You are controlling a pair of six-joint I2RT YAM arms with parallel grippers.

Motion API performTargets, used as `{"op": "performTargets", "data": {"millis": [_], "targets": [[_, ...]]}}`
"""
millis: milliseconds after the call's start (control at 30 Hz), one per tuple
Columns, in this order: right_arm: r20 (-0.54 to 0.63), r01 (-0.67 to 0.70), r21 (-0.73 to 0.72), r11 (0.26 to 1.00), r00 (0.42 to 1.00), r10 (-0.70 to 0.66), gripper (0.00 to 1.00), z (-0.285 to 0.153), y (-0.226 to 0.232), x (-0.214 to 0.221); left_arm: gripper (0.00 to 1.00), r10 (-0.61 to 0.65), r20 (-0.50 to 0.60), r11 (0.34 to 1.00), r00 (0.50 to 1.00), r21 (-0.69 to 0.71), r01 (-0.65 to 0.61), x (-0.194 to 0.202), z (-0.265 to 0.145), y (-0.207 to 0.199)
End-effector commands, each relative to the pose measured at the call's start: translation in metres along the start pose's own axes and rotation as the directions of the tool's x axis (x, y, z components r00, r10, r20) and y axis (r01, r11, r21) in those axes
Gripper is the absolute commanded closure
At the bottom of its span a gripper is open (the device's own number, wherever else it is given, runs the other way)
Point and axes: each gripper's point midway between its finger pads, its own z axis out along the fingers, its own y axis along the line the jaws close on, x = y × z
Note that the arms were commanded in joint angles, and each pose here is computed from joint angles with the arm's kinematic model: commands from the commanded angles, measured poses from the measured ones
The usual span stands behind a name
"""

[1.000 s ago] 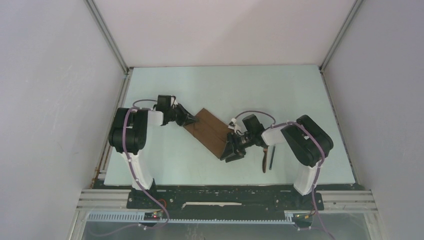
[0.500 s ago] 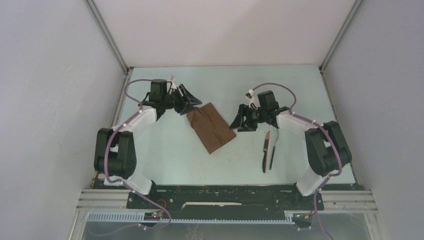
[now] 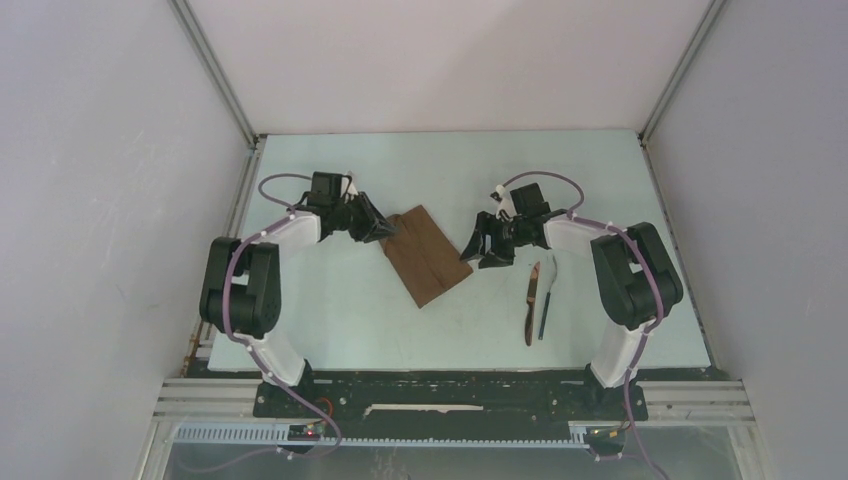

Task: Fold the napkin into a case and place the utensils inside
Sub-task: Smooth out the 2/3-rectangle-folded napkin at the center of the board.

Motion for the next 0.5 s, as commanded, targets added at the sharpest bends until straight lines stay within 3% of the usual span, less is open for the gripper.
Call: {"op": "performTargets", "data": {"millis": [0, 200, 467], "targets": [[0.103, 0.100, 0.011, 0.995, 0.990, -0.101, 0.26, -0.014, 0.023, -0.025, 0.77, -0.004, 0.076, 1.000, 0.997, 0.029, 0.002, -0.034, 0.010, -0.002], [0.142, 0.201, -0.039, 0.979, 0.971, -0.194, 0.25, -0.009, 0.076, -0.038, 0.90, -0.049, 0.077, 0.999, 0.996, 0.024, 0.047, -0.051, 0.032, 0.009], [-0.014, 0.219, -0.359, 0.907, 0.971, -0.239, 0.27, 0.065, 0.155, -0.006, 0.96, -0.109, 0.025, 0.994, 0.994, 0.033, 0.108, -0.051, 0.063, 0.026]]}}
